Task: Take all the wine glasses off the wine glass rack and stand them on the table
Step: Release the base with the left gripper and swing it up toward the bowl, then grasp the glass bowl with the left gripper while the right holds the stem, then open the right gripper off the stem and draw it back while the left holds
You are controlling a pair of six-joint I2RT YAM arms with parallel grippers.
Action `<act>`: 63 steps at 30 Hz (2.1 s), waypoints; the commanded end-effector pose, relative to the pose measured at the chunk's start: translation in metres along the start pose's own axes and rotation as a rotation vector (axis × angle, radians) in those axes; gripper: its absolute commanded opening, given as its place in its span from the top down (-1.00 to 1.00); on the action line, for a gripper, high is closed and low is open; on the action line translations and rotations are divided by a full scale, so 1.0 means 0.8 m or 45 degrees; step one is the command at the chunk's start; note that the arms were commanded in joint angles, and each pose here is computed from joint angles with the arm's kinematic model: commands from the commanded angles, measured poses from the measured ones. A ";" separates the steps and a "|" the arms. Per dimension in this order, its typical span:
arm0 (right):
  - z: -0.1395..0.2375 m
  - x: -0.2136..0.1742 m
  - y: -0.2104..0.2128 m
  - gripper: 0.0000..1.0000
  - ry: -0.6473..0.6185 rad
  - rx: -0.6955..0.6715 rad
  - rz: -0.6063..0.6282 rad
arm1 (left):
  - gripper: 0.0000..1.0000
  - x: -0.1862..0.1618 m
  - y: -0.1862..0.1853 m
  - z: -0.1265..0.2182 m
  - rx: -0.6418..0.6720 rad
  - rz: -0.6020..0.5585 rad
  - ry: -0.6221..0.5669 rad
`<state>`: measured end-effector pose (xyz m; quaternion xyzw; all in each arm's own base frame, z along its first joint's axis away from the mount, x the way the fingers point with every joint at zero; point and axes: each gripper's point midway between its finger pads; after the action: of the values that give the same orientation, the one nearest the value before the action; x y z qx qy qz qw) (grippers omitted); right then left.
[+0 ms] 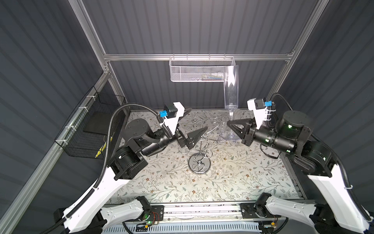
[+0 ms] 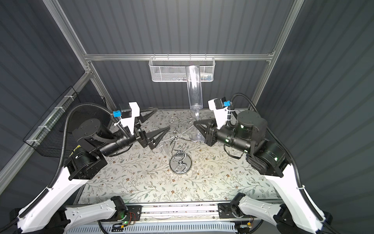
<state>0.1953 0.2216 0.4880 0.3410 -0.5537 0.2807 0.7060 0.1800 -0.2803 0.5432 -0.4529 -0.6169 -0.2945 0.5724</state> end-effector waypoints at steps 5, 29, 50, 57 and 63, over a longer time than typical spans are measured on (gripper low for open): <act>-0.013 -0.019 -0.002 1.00 0.029 -0.038 0.160 | -0.95 0.060 -0.014 -0.030 -0.136 0.416 -0.201; -0.020 -0.057 0.042 1.00 0.090 0.154 0.231 | -0.66 0.039 0.012 -0.062 -0.220 0.710 -0.211; -0.025 -0.062 0.049 1.00 0.118 0.181 0.244 | 0.15 0.043 0.010 -0.067 -0.296 0.747 -0.263; -0.019 -0.060 0.046 0.46 0.115 0.158 0.235 | 0.19 0.049 0.020 -0.064 -0.258 0.764 -0.329; 0.022 -0.014 0.028 -0.98 -0.096 0.017 0.238 | 0.18 0.067 0.027 -0.054 -0.185 0.673 -0.393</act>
<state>0.1685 0.2451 0.4463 0.3062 -0.5446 0.3743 0.6853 0.2289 -0.3206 0.5702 -0.6827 -0.4862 -0.1139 0.5334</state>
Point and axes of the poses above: each gripper's point midway between its finger pads, its own z axis back along the fingers, its own y axis along the line the jaws close on, x = y × z, and after that the axes turned 8 degrees about z, right-handed
